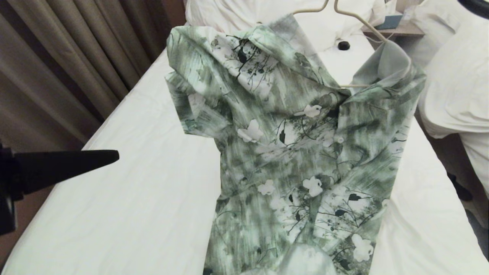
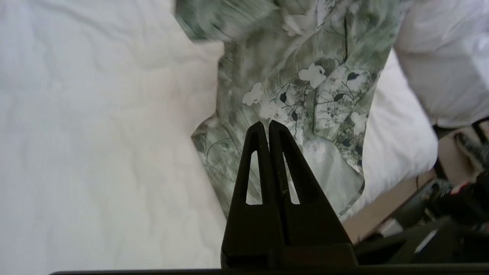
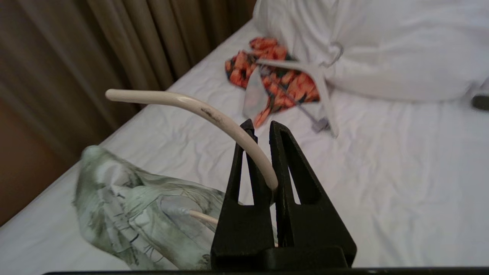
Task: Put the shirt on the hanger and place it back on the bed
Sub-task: Take the clothes hanger out of the clothes
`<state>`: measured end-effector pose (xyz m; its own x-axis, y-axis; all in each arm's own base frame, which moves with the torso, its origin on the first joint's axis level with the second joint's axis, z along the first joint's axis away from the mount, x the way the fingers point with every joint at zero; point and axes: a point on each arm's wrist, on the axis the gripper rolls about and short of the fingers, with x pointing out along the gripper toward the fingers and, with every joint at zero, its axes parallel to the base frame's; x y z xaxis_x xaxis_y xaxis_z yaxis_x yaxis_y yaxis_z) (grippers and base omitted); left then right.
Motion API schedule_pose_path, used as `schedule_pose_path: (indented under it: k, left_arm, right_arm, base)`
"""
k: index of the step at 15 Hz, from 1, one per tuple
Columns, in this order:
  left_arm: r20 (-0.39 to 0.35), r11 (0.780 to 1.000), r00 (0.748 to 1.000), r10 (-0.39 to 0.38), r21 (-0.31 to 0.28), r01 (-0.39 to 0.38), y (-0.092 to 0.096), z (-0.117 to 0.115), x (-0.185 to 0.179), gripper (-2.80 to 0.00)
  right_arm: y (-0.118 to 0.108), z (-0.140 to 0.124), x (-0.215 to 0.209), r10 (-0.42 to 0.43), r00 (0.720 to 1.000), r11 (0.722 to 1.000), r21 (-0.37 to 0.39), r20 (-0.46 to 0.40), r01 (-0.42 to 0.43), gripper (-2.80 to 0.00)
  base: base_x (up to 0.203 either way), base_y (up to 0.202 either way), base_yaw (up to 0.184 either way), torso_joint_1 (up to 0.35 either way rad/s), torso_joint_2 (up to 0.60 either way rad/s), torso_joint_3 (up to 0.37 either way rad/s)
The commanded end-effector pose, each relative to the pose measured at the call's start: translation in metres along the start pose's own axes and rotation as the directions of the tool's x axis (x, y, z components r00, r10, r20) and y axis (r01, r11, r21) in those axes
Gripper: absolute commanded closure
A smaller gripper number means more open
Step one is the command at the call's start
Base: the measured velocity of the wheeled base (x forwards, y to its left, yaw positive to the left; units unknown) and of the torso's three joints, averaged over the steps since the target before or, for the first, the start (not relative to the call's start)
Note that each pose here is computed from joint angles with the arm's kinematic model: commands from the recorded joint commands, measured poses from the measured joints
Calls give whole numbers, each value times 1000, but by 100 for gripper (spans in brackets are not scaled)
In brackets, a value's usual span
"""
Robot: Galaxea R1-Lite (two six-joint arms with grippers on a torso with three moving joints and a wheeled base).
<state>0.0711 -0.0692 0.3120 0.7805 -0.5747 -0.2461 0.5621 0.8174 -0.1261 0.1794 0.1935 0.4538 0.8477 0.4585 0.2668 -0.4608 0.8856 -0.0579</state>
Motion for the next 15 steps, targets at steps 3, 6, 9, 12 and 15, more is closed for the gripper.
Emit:
schedule_pose_path:
  k: [3,6,9,12,15]
  left_arm:
    - [23,1000,1000,-17,-1,17,-12,6,46,0]
    - [48,1000,998,-27,-8,28,-20,8,83,0]
    - [99,1000,995,-18,-17,20,-30,6,123,0]
    - [177,1000,984,6,-32,0,-45,7,148,0]
    - [227,997,973,39,-68,-24,-52,20,148,0]
  right_arm:
    - [-1,-3,7,-22,1000,1000,-13,12,22,0]
    - [-10,-3,16,-72,995,997,-7,76,73,0]
    - [-16,-8,24,-101,991,995,-19,86,103,0]
    - [-21,-12,32,-126,987,991,-26,98,129,0]
    - [-20,-14,33,-119,988,992,-19,96,121,0]
  base:
    - [0,0,0,0,0,0]
    - [0,0,0,0,0,0]
    - [0,0,0,0,0,0]
    - [0,0,0,0,0,0]
    - [0,0,0,0,0,0]
